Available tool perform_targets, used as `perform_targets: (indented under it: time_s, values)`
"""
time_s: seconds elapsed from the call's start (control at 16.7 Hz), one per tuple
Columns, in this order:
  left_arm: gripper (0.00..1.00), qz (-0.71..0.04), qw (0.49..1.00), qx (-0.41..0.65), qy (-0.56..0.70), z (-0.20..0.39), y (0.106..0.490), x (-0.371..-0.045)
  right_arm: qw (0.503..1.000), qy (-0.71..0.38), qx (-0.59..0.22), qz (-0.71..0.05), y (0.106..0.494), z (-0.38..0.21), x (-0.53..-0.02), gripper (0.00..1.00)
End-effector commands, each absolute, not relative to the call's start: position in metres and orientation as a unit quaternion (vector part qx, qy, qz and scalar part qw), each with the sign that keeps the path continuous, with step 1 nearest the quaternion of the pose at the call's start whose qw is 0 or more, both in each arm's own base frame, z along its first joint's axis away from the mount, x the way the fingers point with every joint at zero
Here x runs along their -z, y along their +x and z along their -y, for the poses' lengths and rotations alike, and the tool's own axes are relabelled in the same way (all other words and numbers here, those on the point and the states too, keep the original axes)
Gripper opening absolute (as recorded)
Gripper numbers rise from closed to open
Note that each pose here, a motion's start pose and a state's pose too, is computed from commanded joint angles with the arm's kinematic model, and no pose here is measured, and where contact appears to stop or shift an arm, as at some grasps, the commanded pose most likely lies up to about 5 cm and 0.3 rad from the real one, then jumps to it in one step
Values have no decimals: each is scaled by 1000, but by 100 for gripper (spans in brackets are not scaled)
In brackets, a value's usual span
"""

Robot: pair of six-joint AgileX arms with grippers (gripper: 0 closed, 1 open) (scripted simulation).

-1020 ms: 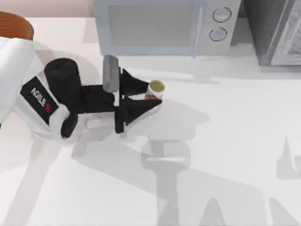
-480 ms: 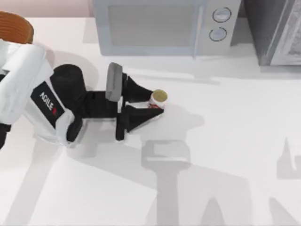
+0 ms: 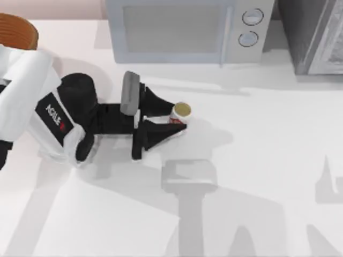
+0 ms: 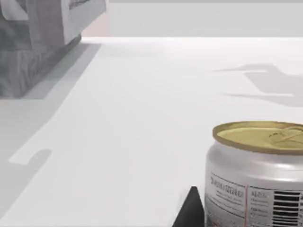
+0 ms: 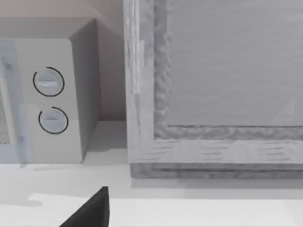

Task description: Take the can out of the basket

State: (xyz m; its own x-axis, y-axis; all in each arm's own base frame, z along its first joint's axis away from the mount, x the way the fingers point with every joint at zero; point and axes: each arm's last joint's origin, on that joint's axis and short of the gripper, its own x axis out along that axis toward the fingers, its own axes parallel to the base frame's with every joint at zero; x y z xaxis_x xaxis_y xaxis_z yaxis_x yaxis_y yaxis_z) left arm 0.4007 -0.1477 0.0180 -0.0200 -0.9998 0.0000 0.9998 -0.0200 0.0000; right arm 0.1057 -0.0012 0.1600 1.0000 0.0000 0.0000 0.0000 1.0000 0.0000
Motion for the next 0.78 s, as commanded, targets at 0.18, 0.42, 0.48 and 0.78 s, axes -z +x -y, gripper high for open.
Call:
perform_targets:
  time_s: [0.18,0.42,0.48,0.78]
  values:
    - [68,0,700,714,0,148,401,-18,1000,0,0,0,106,1,-160,100]
    - [98,0,700,714,0,148,401,-18,1000,0,0,0,106,1,-160,100]
    - [100,0,700,714,0,148,401,-18,1000,0,0,0,106,1,-160,100]
    - [100,0,700,714,0,148,401,-18,1000,0,0,0,106,1,-160,100]
